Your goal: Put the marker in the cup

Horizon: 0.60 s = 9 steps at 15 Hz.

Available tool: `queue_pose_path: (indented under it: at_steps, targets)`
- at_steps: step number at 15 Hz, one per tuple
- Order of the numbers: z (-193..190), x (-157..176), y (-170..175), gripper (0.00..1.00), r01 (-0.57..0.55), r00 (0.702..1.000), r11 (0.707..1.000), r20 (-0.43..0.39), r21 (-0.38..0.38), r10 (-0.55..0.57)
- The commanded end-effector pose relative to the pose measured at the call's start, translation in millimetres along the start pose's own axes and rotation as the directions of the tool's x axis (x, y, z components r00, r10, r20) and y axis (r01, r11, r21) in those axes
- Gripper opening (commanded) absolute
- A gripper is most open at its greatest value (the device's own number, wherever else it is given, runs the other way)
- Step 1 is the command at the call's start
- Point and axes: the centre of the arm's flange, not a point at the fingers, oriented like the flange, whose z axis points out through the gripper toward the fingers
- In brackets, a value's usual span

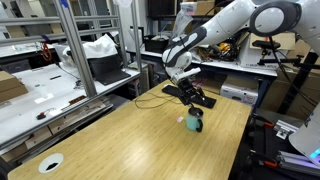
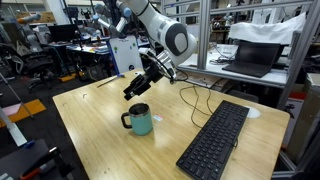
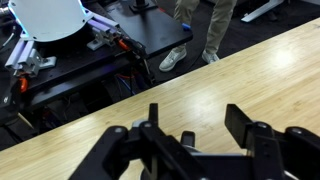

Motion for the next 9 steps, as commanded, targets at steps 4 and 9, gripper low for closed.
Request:
queue_pose_path:
  at_steps: [4,9]
  targets:
    - [-16,-24,-14,1.00,-0.028,0.987,0.999,-0.159,0.041,0.034]
    - [-28,-63,-31,1.00,-0.070,0.910,0.992,-0.402,0.101,0.104]
